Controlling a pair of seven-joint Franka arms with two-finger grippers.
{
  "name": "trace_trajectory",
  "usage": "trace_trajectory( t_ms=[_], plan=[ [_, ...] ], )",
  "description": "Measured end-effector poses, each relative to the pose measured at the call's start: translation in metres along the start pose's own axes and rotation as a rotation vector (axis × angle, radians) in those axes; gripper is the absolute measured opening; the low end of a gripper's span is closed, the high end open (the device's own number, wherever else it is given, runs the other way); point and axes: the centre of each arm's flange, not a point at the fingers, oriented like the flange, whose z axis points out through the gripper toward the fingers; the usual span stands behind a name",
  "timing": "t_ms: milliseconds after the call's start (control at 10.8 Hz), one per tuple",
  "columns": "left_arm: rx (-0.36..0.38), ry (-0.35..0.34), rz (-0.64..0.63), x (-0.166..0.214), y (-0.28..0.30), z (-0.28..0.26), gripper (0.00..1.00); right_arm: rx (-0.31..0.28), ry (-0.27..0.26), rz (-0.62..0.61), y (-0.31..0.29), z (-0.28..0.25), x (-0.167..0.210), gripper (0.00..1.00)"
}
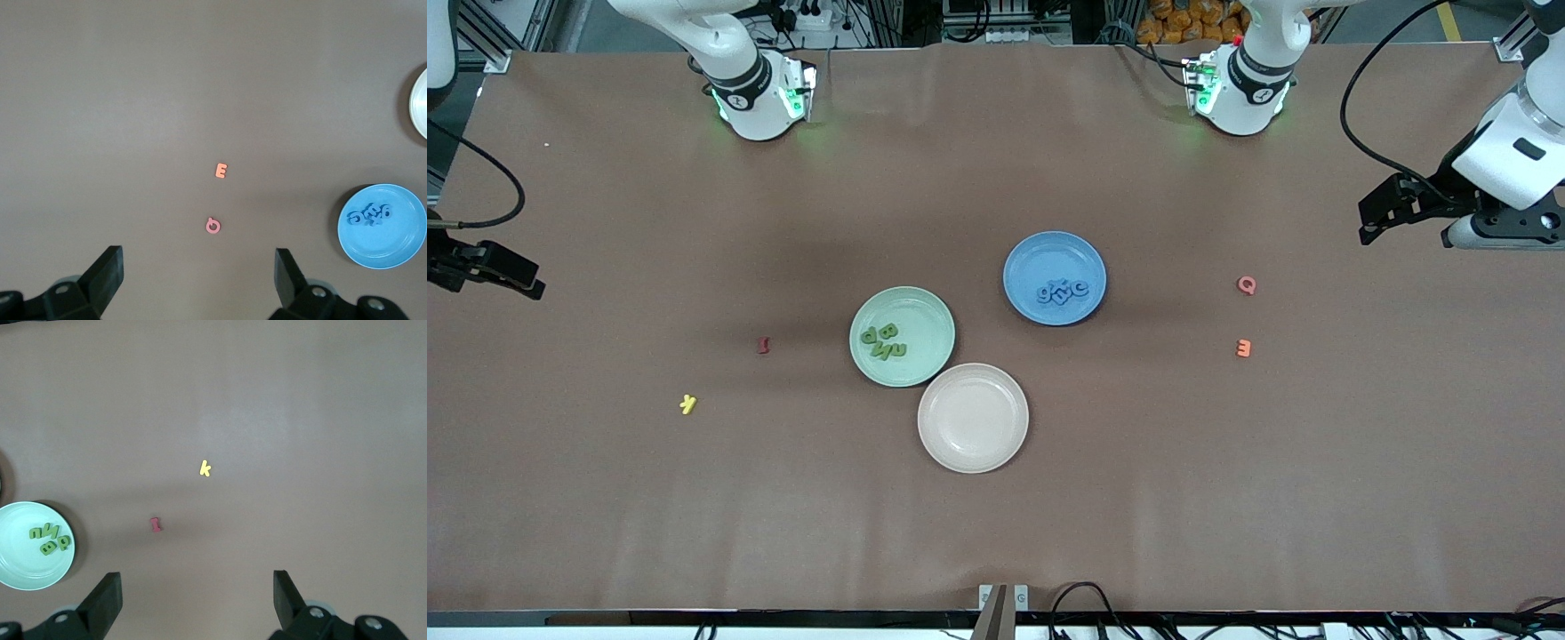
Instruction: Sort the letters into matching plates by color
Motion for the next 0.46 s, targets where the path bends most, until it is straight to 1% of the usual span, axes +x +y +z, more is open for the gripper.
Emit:
trace_trajectory(
  t_ms=[462],
  plan=[
    [0.0, 0.001, -0.001, 0.0001, -0.0003, -0.0001, 1.0, 0.005, 0.023, -0.011, -0.0059, -0.0119, -0.0053, 1.0]
  ],
)
